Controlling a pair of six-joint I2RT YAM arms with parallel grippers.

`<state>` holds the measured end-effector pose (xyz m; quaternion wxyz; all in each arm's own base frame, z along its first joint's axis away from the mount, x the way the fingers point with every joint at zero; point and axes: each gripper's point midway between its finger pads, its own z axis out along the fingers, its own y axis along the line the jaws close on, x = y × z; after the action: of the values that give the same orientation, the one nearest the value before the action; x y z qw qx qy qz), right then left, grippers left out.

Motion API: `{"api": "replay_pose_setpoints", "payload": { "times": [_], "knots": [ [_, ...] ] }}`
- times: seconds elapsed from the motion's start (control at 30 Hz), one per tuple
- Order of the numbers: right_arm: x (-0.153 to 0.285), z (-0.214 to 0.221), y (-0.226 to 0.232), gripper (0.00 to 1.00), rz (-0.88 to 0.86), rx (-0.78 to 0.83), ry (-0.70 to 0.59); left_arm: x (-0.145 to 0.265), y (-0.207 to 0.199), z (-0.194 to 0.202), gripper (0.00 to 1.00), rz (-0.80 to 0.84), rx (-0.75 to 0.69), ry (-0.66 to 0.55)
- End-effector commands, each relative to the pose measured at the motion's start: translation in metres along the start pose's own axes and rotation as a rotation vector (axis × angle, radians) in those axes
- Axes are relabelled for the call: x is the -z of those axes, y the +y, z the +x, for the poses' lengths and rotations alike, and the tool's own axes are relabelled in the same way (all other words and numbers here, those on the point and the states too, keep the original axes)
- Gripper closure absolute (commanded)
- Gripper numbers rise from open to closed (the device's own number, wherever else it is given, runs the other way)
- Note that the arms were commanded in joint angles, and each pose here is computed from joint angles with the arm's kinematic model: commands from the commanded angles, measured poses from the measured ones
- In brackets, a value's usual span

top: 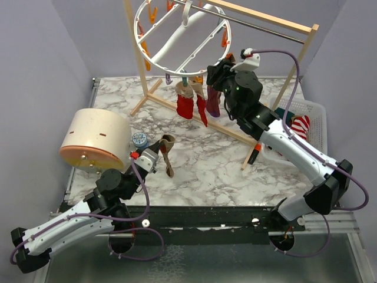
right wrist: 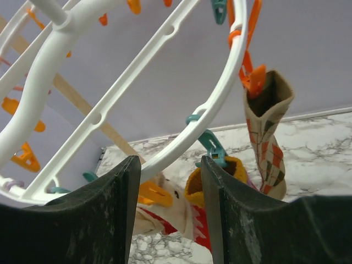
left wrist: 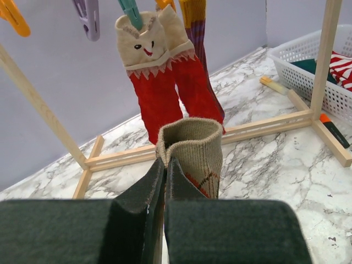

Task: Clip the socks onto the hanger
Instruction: Rotate the hanger at the clothesline.

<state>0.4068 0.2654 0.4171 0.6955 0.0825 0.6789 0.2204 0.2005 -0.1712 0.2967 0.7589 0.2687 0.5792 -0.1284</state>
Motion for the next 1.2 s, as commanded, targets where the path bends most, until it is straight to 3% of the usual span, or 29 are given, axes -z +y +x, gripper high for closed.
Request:
{"api": "replay_pose_setpoints", "payload": {
  "times": [0.0, 0.37, 0.63, 0.87, 1.17],
  "knots": [
    [0.017, -0.016, 0.000, 0.48, -0.041, 0.015, 0.009, 0.000, 0.005, 0.002, 1.00, -0.026, -0.008, 0.016],
    [0.074, -0.064, 0.064, 0.48, -0.425, 0.087, 0.063, -0.003, 0.002, 0.008, 1.00, -0.022, -0.023, 0.032],
    [0.095, -0.056, 0.148, 0.48, -0.664, 0.060, 0.143, -0.005, 0.001, 0.009, 1.00, -0.020, -0.023, 0.041],
    [0.087, -0.021, 0.186, 0.49, -0.682, 0.070, 0.211, -0.003, 0.004, 0.008, 1.00, -0.030, -0.024, 0.040],
    [0.055, 0.015, 0.147, 0.51, -0.425, -0.019, 0.167, -0.005, 0.003, 0.010, 1.00, -0.024, -0.026, 0.044]
  ]
}}
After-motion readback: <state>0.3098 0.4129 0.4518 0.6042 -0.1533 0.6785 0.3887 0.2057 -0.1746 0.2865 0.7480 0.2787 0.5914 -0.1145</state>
